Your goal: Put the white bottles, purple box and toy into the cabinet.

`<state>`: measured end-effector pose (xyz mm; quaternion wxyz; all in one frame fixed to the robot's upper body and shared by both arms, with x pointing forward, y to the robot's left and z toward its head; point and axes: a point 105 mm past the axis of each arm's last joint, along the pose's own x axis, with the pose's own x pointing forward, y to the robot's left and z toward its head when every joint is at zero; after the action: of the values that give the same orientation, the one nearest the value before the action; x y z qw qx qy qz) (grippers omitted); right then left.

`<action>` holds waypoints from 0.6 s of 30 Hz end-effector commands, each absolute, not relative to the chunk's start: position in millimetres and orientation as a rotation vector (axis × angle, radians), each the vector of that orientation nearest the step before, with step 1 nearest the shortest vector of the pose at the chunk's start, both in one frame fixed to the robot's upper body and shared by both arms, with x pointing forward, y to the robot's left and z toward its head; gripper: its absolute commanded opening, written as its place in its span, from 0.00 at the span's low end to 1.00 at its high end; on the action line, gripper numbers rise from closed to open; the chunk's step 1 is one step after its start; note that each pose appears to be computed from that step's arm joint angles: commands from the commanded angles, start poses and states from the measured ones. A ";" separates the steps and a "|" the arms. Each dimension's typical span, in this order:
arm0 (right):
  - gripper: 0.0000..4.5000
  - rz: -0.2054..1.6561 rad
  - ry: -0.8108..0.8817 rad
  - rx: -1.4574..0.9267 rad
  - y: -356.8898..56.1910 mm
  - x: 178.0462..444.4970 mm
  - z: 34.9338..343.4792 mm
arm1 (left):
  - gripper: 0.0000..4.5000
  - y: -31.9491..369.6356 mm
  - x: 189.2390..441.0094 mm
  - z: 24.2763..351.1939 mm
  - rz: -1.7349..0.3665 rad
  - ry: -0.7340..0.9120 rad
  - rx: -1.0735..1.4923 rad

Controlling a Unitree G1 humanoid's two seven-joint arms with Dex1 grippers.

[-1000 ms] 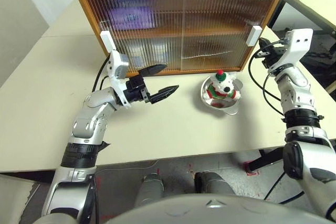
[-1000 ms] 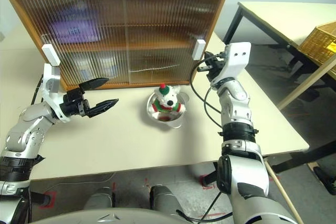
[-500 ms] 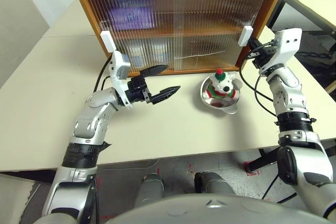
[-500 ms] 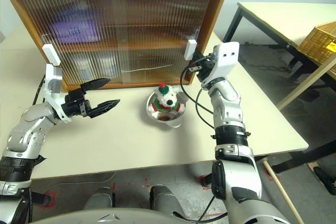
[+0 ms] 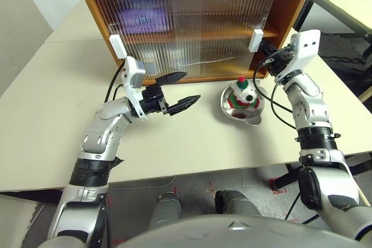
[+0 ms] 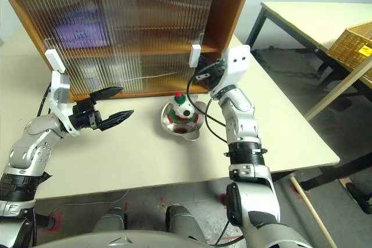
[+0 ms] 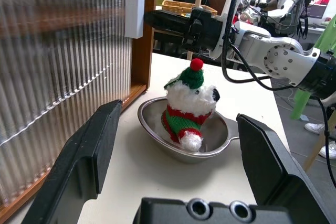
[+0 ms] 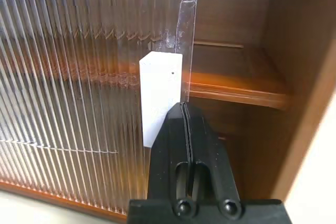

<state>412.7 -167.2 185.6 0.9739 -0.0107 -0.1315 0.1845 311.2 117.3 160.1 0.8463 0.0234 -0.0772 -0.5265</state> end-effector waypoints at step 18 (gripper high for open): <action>0.01 0.521 -0.239 0.020 -114.1 402.4 187.0 | 1.00 113.1 308.3 154.9 -1.116 -0.152 0.063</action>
<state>404.0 -119.6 181.9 0.9627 0.0087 -0.1138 0.2455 311.1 116.1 158.7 0.8471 0.0239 -0.0757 -0.5255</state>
